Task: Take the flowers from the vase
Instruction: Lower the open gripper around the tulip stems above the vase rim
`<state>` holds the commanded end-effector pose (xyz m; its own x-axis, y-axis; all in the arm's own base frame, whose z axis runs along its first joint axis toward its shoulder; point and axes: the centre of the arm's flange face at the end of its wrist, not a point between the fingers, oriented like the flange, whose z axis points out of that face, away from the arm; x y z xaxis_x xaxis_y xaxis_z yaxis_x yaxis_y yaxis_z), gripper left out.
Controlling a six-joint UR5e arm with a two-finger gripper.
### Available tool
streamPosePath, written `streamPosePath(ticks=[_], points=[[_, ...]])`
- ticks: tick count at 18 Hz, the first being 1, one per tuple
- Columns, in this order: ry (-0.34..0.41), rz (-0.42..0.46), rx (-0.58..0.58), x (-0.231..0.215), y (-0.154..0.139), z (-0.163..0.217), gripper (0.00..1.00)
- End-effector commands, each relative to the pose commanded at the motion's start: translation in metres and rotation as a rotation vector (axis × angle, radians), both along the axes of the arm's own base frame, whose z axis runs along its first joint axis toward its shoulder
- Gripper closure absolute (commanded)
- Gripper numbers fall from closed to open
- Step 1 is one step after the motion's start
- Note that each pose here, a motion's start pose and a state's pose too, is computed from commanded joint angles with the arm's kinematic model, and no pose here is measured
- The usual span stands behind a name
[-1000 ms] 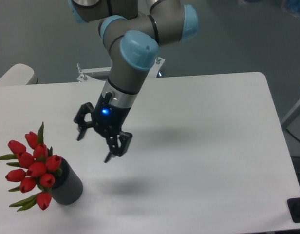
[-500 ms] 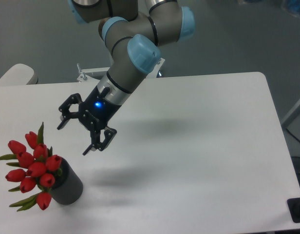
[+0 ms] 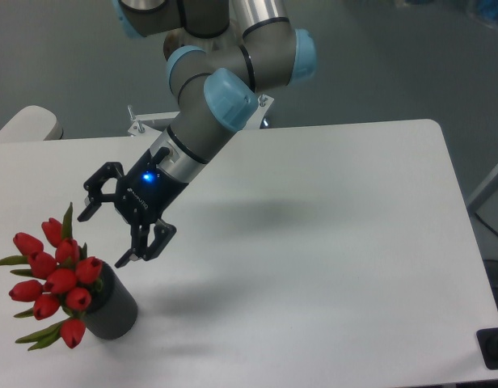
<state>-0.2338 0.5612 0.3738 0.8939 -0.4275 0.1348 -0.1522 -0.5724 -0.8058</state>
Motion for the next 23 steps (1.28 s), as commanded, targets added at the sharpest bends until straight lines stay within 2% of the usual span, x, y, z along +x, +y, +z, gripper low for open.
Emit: streamPosePath(ticks=[7,23], points=[[0.020,0.002,-0.015,-0.004,0.003,-0.005,0.00],[-0.019,-0.029,-0.056,0.004,0.034,-0.038,0.00]])
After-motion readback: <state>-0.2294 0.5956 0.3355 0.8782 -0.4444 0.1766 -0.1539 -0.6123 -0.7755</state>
